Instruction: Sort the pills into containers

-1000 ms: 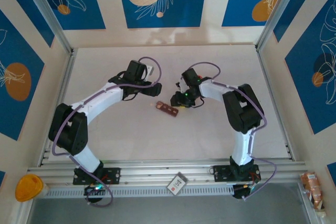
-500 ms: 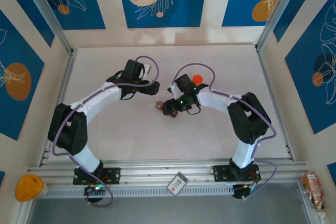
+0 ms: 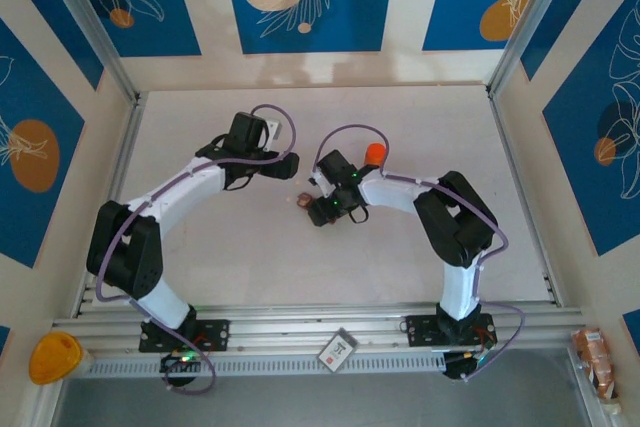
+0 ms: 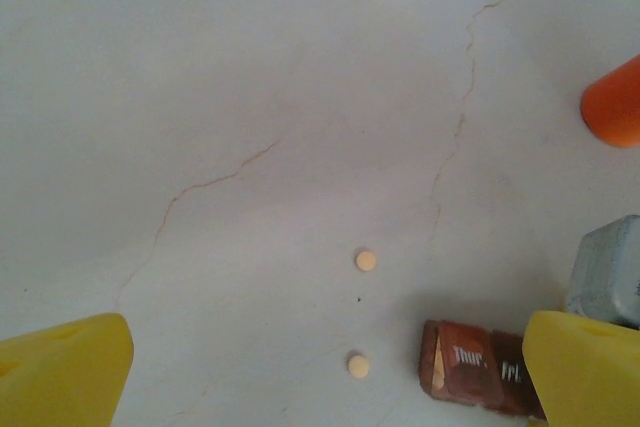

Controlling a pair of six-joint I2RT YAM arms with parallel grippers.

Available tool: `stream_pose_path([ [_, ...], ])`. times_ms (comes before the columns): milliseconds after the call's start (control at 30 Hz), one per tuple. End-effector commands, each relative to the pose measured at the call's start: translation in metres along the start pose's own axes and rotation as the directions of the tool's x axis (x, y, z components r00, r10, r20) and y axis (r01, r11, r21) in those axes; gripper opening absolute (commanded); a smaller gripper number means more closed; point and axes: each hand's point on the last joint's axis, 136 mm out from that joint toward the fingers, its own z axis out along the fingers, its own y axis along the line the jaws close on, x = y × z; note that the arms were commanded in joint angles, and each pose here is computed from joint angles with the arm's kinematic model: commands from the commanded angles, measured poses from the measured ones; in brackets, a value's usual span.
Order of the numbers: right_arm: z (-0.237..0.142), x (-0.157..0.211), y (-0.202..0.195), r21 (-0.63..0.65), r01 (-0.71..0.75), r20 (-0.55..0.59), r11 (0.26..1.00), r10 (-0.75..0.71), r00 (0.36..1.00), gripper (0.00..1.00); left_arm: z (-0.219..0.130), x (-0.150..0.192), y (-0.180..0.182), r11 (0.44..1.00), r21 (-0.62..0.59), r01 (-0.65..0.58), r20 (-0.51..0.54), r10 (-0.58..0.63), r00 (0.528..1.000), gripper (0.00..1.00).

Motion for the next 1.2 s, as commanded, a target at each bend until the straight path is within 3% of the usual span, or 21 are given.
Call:
stream_pose_path([
  [0, 0.01, 0.007, 0.003, -0.01, 0.009, -0.029, 1.0, -0.009, 1.0, 0.53, -0.005, -0.004, 0.002, 1.0, 0.017, 0.023, 0.022, -0.024, 0.999, 1.0],
  [200, 0.003, 0.006, 0.007, -0.019, 0.024, -0.005, 1.0, -0.024, 1.0, 0.37, -0.003, 0.0, 0.003, 0.999, 0.022, 0.028, 0.019, -0.028, 0.999, 1.0],
  [467, -0.007, 0.004, 0.022, -0.044, 0.089, 0.035, 0.995, -0.088, 0.996, 0.37, -0.001, 0.0, 0.004, 0.999, 0.028, 0.035, 0.019, -0.036, 0.999, 1.0],
  [500, -0.006, 0.005, 0.023, -0.047, 0.092, 0.032, 0.995, -0.091, 0.995, 0.4, 0.0, 0.001, 0.004, 0.999, 0.028, 0.036, 0.018, -0.037, 0.999, 1.0],
  [600, -0.004, 0.01, 0.022, -0.042, 0.081, 0.009, 0.996, -0.081, 0.997, 0.68, 0.0, 0.001, 0.002, 0.999, 0.037, 0.039, 0.017, -0.04, 0.999, 1.0],
  [667, -0.004, 0.016, 0.019, -0.024, 0.066, -0.009, 0.998, -0.067, 0.998, 0.78, 0.001, 0.001, 0.002, 0.998, 0.04, 0.042, 0.018, -0.043, 0.999, 1.0],
  [933, -0.003, 0.044, -0.009, 0.112, -0.015, -0.105, 0.994, 0.026, 0.994, 0.82, 0.002, -0.004, 0.0, 0.998, 0.046, 0.04, 0.026, -0.041, 0.999, 1.0],
  [1167, -0.016, 0.049, -0.055, 0.215, -0.181, -0.112, 0.96, 0.209, 0.972, 0.79, 0.002, -0.008, -0.001, 0.998, 0.049, 0.036, 0.027, -0.038, 0.999, 1.0],
])
